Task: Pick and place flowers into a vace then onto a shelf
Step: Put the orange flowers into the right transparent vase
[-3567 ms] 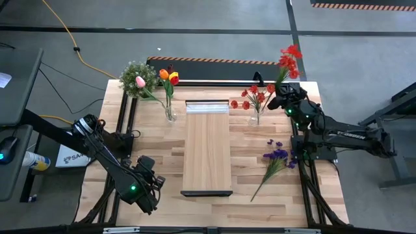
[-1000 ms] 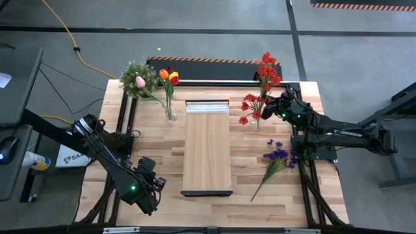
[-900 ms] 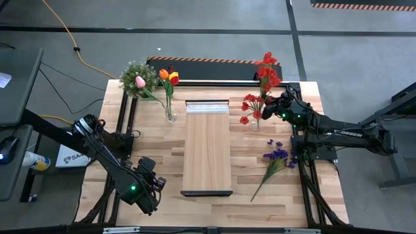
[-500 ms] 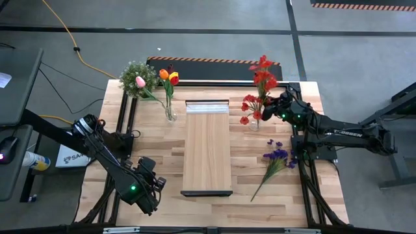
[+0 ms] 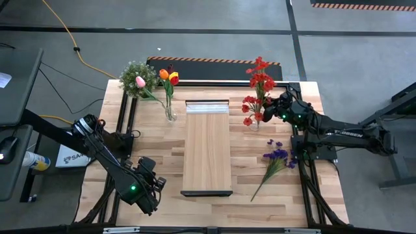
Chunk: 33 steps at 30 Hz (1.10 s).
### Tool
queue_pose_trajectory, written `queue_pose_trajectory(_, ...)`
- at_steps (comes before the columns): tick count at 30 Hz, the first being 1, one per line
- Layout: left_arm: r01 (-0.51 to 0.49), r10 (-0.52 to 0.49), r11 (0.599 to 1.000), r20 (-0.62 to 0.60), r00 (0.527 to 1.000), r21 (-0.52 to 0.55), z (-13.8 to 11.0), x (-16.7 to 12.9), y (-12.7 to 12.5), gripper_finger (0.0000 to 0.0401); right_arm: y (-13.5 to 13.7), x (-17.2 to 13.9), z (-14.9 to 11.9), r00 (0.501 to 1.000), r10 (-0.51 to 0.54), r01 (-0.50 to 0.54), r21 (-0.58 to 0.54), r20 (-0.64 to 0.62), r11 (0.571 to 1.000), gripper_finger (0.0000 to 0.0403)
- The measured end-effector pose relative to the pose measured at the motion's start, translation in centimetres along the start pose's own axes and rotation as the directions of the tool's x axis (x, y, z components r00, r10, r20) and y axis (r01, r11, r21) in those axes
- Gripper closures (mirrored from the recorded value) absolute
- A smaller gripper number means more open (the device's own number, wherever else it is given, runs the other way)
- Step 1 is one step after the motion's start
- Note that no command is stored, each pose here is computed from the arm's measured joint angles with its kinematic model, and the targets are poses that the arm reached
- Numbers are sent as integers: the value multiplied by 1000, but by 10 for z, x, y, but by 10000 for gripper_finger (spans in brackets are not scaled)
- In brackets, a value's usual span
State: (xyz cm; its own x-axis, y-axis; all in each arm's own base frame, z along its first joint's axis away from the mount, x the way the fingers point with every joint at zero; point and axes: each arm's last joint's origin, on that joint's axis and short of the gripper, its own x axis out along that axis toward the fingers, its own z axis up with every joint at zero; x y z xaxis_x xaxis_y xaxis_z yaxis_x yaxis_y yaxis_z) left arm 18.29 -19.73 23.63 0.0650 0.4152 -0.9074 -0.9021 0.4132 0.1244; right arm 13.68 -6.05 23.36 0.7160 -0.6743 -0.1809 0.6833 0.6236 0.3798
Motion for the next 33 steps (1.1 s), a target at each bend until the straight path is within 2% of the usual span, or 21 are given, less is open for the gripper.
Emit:
queue_pose_trajectory(9,-6,6,1000,3,1000,2,0,0,1,316,-8,-16,0,999,-18,18,-21,-28,1000,305)
queue_pose_trajectory(15,-18,18,1000,8,1000,6,1,0,2,316,-10,-24,0,999,22,-23,-15,-47,1000,305)
queue_pose_trajectory(33,-21,21,1000,10,1000,7,1,0,2,316,-11,-26,4,1000,-3,3,-15,-3,1000,305)
